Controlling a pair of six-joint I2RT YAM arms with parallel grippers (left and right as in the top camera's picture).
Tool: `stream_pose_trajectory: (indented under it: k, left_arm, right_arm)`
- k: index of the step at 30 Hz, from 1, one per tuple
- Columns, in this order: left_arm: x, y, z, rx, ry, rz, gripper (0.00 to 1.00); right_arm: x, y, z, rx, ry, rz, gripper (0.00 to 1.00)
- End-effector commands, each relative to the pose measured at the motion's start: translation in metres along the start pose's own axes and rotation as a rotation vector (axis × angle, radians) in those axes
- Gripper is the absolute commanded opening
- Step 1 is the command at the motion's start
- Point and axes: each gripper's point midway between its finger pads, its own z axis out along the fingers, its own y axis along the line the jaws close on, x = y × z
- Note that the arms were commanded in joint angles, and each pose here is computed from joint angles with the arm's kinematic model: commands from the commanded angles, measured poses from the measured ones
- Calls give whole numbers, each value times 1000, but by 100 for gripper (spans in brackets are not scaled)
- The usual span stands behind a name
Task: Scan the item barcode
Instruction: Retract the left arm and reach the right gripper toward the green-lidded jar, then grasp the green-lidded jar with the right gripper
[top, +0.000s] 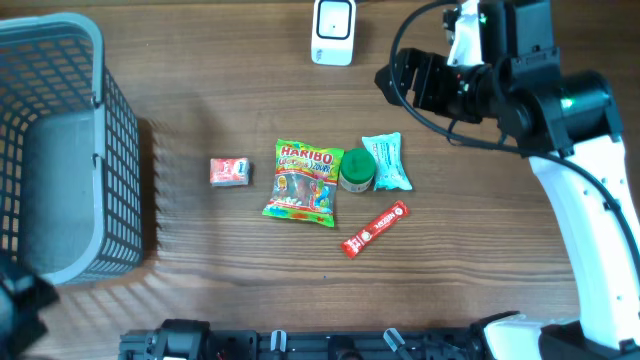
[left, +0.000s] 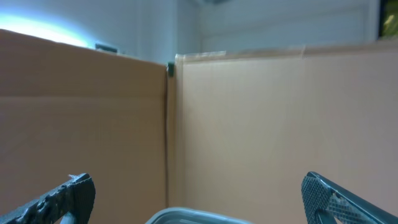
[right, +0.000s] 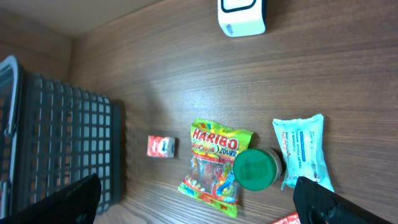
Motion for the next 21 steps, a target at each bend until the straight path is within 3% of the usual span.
stream_pose_trajectory:
  k: [1,5,10,21]
  left_arm:
    - [-14,-11,-34,141,-75,-121,100]
    - [-15,-19,-59,243,-94,-131,100]
    - [-14,-19,-68,273,-100,-132,100]
    - [-38,-12,-71,249,-195,-166,100]
  right_arm:
    - [2,-8,17,74,26,60,100]
    - [35,-37,62,327,126,127,100]
    - [103,-45,136,458,389,166,100]
    - [142,-67,169,543,503,236,100]
